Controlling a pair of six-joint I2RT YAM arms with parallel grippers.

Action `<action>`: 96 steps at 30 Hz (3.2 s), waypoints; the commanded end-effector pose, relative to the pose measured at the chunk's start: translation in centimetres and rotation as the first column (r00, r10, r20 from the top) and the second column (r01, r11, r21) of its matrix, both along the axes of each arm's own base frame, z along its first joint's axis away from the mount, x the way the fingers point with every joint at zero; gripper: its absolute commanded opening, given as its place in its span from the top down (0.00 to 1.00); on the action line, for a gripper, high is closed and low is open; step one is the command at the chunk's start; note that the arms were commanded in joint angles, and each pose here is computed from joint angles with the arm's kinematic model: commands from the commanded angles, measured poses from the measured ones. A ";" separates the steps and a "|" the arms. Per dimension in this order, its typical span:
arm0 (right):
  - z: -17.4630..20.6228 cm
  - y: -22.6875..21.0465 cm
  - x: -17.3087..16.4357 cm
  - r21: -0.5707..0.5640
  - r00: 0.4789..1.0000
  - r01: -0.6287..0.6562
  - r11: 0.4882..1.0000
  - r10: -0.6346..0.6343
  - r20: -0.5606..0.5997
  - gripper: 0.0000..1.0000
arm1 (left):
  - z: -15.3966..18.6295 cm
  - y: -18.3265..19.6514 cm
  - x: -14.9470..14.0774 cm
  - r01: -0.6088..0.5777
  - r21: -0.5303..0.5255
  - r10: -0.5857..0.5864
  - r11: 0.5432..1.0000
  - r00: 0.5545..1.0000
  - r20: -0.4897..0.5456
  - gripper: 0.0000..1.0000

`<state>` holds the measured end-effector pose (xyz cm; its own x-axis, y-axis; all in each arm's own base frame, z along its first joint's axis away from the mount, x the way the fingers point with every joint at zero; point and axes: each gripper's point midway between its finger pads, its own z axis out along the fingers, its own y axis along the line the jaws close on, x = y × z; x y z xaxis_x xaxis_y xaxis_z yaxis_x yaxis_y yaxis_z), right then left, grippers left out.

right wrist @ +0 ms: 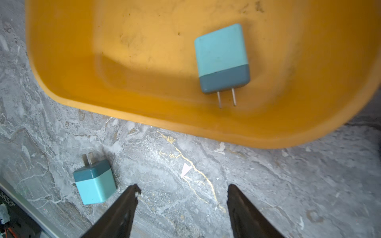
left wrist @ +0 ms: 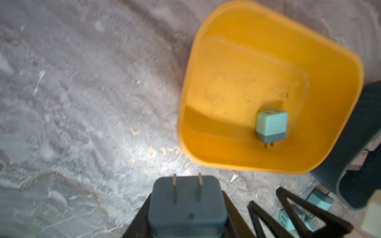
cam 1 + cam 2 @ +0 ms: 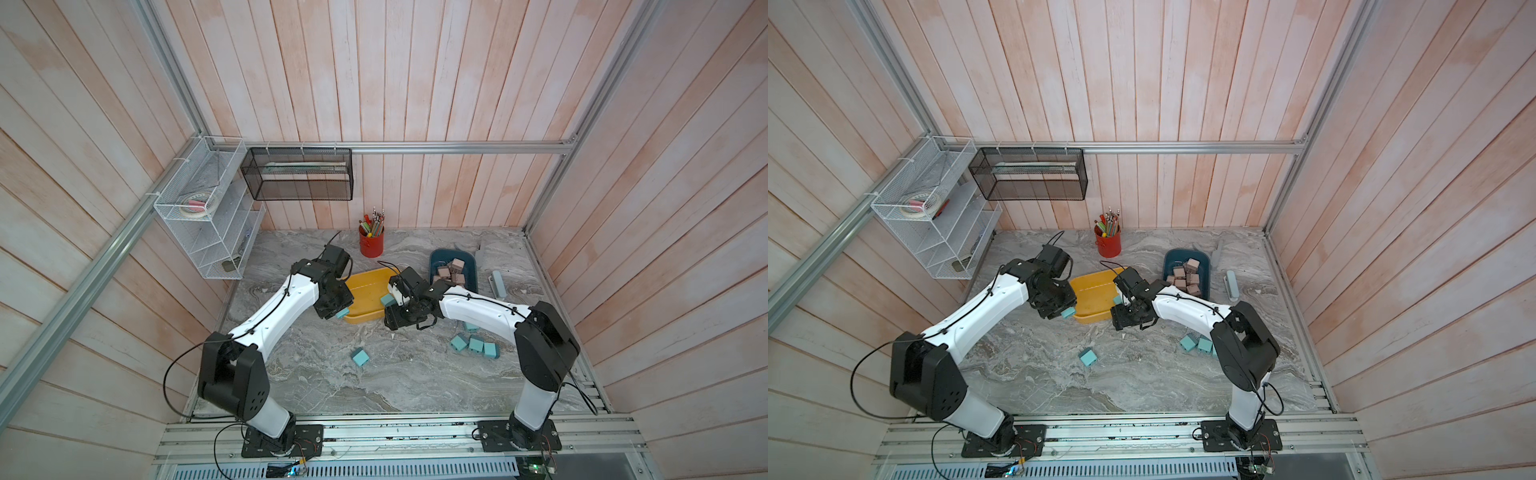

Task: Place the plugs by color into the storage box
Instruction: Pick up the plug from the center of the board, then place the plug in the storage box, then pick up the plug from the center of the board.

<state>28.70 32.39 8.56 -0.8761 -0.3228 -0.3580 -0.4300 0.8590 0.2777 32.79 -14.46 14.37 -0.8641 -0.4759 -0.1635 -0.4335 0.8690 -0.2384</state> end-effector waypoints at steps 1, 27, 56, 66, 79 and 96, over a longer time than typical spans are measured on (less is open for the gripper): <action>0.2 -0.2 -0.4 0.015 1.000 -0.004 1.000 0.004 -0.006 0.28 | -0.5 -0.6 3.1 0.066 0.031 -0.067 0.997 0.997 0.026 0.58; -1.0 -1.5 -0.8 0.002 0.999 0.014 1.000 -0.014 -0.037 0.28 | -12.2 -2.4 8.1 0.119 0.023 -0.116 0.993 0.987 -0.113 0.53; -0.6 -1.4 -0.6 0.044 1.000 0.010 0.999 -0.010 -0.017 0.28 | 0.9 -3.0 -5.6 -0.175 -0.136 0.148 0.975 0.972 -0.185 0.17; -0.9 -1.2 -0.7 0.065 1.000 0.020 0.998 -0.018 -0.025 0.28 | -5.6 -4.6 -10.7 -0.224 -0.159 0.158 0.962 0.925 -0.346 0.18; -1.7 -2.4 -1.7 0.045 0.999 0.033 0.998 -0.032 -0.039 0.28 | -11.0 -6.6 -11.0 -0.141 -0.145 0.073 0.979 0.915 -0.397 0.24; -2.3 -2.5 -1.6 0.033 0.999 0.026 0.999 -0.024 -0.041 0.28 | -13.9 -4.0 -12.9 -0.075 -0.015 0.061 0.997 0.895 -0.442 0.55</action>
<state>26.98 30.05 6.04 -0.9016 -0.2868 -0.3238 -0.3911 0.8602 0.3271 19.57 -19.53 1.77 -0.7859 -0.5475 0.2876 -0.5913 0.8015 -0.0900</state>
